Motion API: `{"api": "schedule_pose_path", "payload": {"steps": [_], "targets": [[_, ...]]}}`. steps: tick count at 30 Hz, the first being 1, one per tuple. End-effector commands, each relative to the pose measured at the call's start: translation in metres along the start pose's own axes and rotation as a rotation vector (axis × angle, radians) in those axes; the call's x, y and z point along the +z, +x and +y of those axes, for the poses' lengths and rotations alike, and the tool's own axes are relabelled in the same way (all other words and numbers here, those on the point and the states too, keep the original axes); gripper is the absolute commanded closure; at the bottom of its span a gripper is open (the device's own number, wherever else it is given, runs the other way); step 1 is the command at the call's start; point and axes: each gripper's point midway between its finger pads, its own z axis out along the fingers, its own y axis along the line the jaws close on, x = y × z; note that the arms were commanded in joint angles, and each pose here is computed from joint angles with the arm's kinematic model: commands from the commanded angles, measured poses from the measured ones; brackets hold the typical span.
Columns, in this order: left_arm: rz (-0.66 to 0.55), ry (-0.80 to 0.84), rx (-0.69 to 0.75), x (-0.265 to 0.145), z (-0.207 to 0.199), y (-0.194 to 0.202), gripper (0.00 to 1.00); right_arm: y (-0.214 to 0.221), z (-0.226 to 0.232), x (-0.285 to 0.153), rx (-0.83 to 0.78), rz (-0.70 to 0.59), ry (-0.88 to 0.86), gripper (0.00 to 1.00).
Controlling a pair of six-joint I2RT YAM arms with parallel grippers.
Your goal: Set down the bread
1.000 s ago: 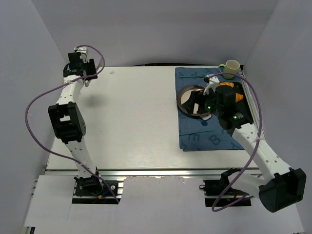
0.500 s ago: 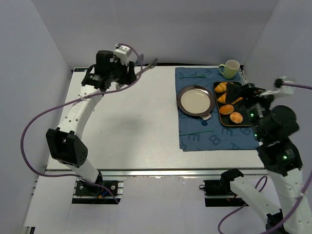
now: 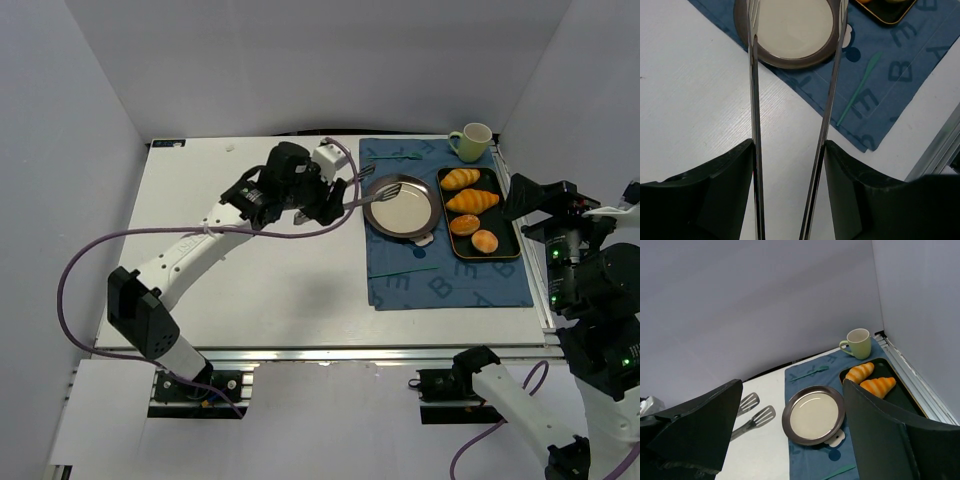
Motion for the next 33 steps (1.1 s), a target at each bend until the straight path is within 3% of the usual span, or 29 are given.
{"api": "schedule_pose_path", "payload": {"steps": [1,12,19,33], "targets": [[-0.084,0.020,0.041,-0.002,-0.024,-0.023,0.34,-0.009,-0.007,-0.004,0.020,-0.029,0.034,0.13],[-0.062,0.099,0.146,0.086,-0.100,-0.037,0.34,-0.022,-0.014,-0.008,0.082,-0.101,0.064,0.13],[0.022,0.137,0.197,0.163,-0.131,-0.006,0.34,-0.014,-0.002,-0.002,0.072,-0.070,0.012,0.14],[-0.016,0.108,0.199,0.200,-0.139,-0.005,0.34,0.014,0.006,0.010,0.036,-0.013,-0.024,0.14]]}}
